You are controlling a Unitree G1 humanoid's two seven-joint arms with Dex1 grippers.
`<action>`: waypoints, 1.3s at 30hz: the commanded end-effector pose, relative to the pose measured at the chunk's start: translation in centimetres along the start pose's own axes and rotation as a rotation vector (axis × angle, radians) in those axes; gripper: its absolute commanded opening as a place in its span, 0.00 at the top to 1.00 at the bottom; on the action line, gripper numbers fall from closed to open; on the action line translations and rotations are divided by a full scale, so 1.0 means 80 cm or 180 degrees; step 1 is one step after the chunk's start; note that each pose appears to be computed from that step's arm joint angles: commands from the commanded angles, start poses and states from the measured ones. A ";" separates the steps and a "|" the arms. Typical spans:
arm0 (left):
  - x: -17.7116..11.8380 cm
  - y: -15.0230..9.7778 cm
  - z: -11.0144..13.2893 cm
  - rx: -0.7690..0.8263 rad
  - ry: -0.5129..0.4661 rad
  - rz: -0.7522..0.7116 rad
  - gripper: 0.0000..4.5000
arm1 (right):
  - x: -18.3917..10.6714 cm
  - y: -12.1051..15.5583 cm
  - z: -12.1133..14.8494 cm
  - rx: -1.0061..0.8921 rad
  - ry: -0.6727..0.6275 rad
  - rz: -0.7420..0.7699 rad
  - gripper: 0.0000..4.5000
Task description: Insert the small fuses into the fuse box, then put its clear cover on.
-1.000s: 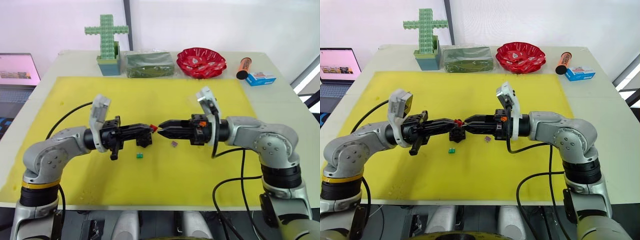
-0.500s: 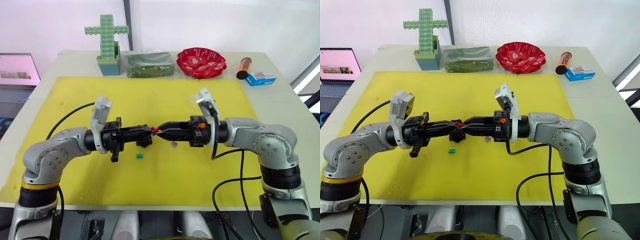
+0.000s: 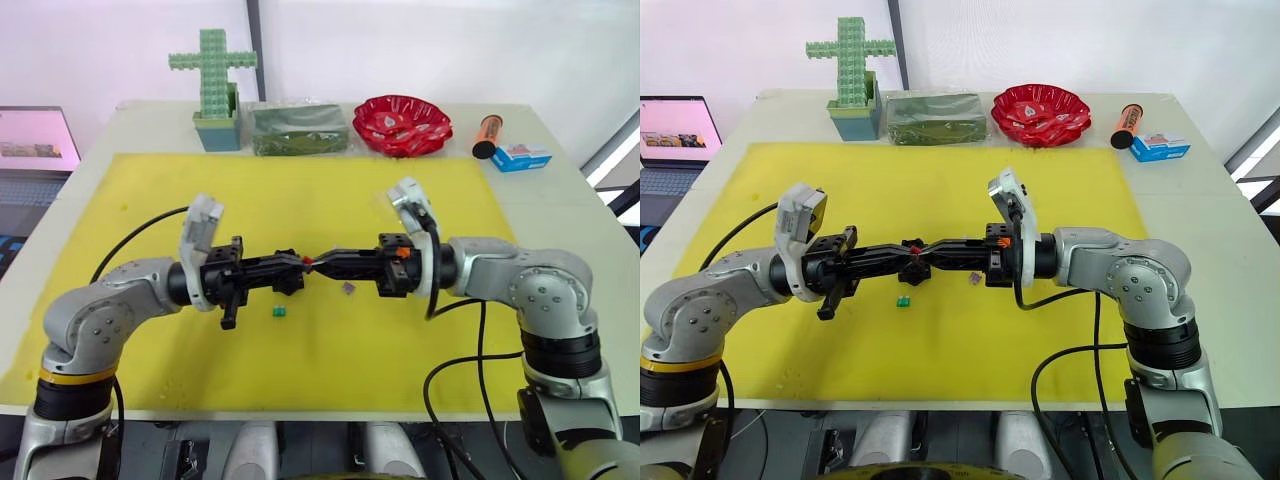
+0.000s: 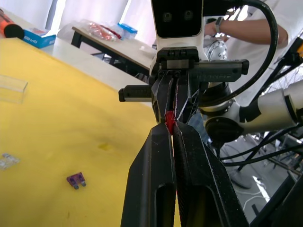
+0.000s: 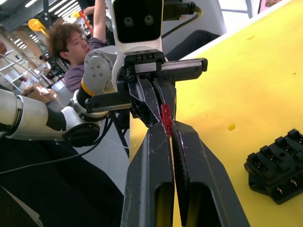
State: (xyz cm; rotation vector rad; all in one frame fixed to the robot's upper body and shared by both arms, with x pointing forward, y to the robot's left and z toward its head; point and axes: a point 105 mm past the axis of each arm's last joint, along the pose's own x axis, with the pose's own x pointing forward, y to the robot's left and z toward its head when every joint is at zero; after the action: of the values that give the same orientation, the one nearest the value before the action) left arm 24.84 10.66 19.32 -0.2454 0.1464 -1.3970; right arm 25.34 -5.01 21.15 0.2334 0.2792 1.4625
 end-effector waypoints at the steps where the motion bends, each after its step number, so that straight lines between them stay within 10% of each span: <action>1: -0.009 0.006 0.002 0.0254 0.0075 0.0147 0.69 | 0.003 0.017 0.017 -0.0325 -0.0029 0.0125 1.00; 11: -0.073 0.026 -0.043 0.0963 0.0366 0.0788 0.01 | 0.020 -0.028 0.014 -0.1247 0.0454 -0.0581 1.00; 39: -0.052 0.059 -0.090 0.1360 0.0048 0.1063 0.01 | 0.057 -0.072 -0.017 -0.2269 0.1353 -0.0451 1.00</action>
State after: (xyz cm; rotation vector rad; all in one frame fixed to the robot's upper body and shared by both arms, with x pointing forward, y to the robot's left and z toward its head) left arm 26.77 15.00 10.40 0.1175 -0.0612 -1.0660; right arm 30.72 -1.40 16.89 -0.6379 0.1491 1.3669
